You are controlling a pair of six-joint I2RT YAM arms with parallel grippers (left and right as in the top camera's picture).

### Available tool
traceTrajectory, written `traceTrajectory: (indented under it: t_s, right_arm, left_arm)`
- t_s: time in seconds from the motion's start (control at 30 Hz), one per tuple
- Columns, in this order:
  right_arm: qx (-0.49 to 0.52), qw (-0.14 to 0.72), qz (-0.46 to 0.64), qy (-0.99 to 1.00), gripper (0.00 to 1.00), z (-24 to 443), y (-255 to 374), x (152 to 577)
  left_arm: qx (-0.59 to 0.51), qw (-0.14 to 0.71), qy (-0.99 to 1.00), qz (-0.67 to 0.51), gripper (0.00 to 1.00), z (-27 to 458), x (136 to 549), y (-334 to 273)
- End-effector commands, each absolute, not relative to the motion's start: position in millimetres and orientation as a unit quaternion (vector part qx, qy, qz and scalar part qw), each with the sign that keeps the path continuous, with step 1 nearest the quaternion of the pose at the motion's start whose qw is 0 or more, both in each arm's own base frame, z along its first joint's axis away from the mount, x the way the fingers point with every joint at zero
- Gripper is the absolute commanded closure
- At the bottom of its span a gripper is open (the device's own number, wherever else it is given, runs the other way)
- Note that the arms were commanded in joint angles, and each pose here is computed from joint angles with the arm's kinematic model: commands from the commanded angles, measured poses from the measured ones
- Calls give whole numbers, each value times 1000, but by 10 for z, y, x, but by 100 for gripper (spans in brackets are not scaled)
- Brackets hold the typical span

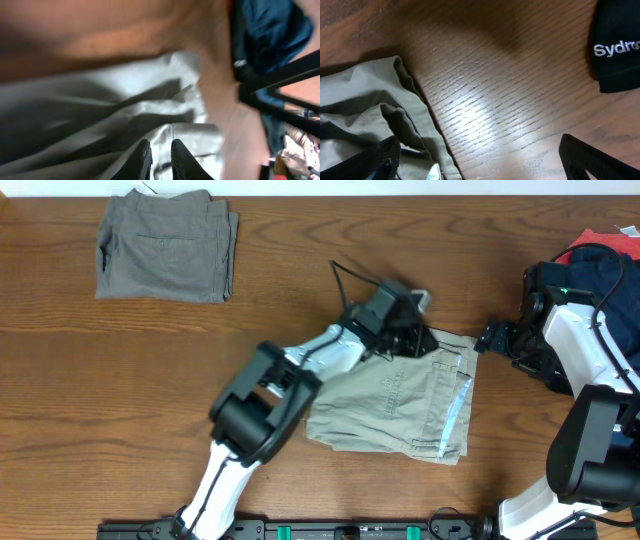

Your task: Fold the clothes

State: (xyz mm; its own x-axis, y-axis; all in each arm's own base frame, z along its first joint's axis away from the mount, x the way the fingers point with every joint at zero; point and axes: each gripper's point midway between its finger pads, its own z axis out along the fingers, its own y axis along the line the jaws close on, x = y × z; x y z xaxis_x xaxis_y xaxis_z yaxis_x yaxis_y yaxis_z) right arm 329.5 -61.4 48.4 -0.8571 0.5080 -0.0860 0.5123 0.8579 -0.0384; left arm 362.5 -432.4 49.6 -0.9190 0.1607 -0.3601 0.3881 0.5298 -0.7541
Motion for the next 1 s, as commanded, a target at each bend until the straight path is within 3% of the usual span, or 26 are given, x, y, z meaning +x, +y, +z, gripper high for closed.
traceTrajectory:
  t_s: [0.0, 0.23, 0.6, 0.73, 0.97]
  right_arm:
    - [266, 51, -33, 962, 1, 574, -647, 3333]
    - [266, 51, -33, 962, 1, 574, -647, 3333]
    - [266, 51, -33, 962, 1, 574, -647, 3333]
    - [266, 51, -33, 962, 1, 574, -647, 3333]
    - [266, 51, -33, 962, 1, 574, -647, 3333]
  left_arm:
    - [181, 181, 836, -486, 83, 1253, 3817, -4171]
    - [60, 181, 909, -371, 84, 909, 4300, -3245]
    - [34, 57, 933, -354, 83, 142, 4032, -3034]
    - [28, 69, 940, -334, 83, -53, 4118, -2978]
    - [-30, 168, 977, -126, 83, -374, 4503, -2272]
